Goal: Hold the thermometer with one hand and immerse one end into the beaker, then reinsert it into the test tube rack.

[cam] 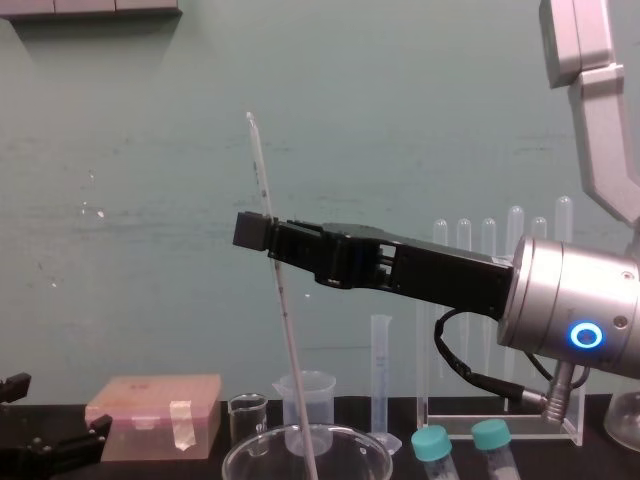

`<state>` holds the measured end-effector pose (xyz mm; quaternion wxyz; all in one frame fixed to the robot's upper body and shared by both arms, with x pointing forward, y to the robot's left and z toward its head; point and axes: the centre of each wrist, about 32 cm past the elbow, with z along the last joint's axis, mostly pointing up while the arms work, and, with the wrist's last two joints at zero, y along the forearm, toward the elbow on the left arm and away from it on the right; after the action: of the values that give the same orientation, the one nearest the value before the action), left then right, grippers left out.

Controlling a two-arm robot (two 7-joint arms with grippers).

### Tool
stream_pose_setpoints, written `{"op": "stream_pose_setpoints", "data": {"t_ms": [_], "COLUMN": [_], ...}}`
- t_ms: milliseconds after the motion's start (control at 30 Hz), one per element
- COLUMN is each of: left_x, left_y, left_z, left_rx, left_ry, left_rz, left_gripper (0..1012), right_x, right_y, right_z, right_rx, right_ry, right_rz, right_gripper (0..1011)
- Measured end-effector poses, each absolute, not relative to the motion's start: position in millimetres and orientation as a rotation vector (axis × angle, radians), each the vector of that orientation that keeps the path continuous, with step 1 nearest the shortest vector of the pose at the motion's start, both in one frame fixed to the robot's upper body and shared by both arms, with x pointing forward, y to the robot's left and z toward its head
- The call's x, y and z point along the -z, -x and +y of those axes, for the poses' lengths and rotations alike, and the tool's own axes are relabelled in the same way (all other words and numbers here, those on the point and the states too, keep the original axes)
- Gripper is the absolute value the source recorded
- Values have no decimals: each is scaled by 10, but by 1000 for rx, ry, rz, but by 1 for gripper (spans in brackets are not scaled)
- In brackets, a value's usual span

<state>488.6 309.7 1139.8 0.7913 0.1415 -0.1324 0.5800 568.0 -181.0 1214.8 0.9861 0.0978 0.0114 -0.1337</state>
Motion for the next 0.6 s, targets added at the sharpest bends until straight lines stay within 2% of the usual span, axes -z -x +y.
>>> {"op": "stream_pose_setpoints", "data": {"t_ms": [600], "left_x": [-11398], "left_y": [-4886], "left_z": [3097], "left_rx": [-1248], "left_ry": [-304], "left_rz": [-285], "left_gripper": [1008], "right_x": [-12149], "right_y": [-5673], "right_z": [-1793], "right_rx": [264], "right_ry": [-193], "right_rz": [21], "right_gripper": [56]}}
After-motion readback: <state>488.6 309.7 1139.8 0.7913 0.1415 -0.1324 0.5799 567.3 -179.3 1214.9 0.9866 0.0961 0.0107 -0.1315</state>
